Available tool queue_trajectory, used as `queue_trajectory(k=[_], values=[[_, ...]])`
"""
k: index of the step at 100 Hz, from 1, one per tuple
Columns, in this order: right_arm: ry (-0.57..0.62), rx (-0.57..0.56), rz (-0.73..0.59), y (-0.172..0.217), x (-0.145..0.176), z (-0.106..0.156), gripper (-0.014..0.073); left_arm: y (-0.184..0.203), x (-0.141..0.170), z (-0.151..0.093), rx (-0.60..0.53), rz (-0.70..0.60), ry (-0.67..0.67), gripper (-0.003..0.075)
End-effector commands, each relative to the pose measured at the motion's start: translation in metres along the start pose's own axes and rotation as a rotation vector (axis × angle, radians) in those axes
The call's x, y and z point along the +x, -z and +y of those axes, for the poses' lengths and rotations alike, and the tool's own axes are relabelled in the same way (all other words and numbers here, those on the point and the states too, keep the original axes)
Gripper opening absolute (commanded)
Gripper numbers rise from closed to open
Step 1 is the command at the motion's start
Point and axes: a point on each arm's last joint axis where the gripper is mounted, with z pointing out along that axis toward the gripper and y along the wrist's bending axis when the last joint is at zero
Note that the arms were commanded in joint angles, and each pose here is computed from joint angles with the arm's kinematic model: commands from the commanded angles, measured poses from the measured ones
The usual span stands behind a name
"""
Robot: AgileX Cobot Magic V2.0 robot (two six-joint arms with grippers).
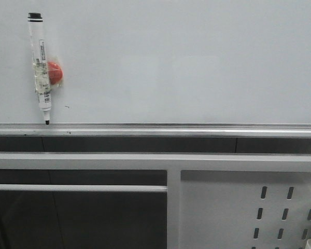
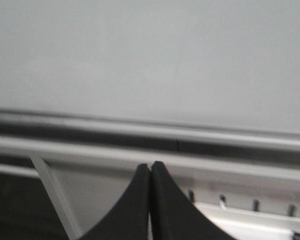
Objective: Write number 1 on whiteboard
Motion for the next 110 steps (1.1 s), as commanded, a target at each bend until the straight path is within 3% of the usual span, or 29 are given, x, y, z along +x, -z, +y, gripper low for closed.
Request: queue_trajectory(k=[1,8,21,34,45,58,67,82,97,110], values=[[-0.159,-0.031,-0.271,0.004,-0.021,0.001,-0.0059,-0.001,-0.001,-0.001,0.058,-0.097,0.255,-0.002],[-0.272,-0.032,-0.37,0.007,-0.029,-0.002,-0.0059,-0.001,-0.005,-0.001,0.07,-0.145,0.332,-0.002],[-0.425,-0.031,-0.398,0.007,-0.031,-0.005,-0.0059,0.0,-0.011,-0.001,0.101,-0.199,0.529,-0.002],[-0.485,-0.052,-0.381,0.01,-0.039,-0.003,-0.0058,0.003,-0.02,-0.001,0.107,-0.261,0.569,-0.0018],[-0.364,-0.085,-0.289,0.014,-0.051,0.005,-0.0022,0.01,-0.035,-0.01,0.125,-0.263,0.382,0.0042],[-0.165,-0.107,-0.209,0.023,-0.079,0.013,0.0121,0.014,-0.059,-0.025,0.115,-0.183,0.018,0.0189],[-0.014,-0.133,-0.099,0.023,-0.091,0.018,0.0225,0.009,-0.078,-0.032,0.098,-0.118,-0.131,0.0288],[0.074,-0.159,0.037,0.014,-0.097,0.022,0.0291,-0.015,-0.096,-0.036,0.07,0.0,-0.189,0.0317],[0.073,-0.146,0.037,0.008,-0.098,0.021,0.0291,-0.049,-0.097,-0.032,0.031,0.143,-0.236,0.0317],[0.105,-0.13,0.032,0.008,-0.099,0.019,0.0291,-0.072,-0.094,-0.027,-0.005,0.171,-0.231,0.0317]])
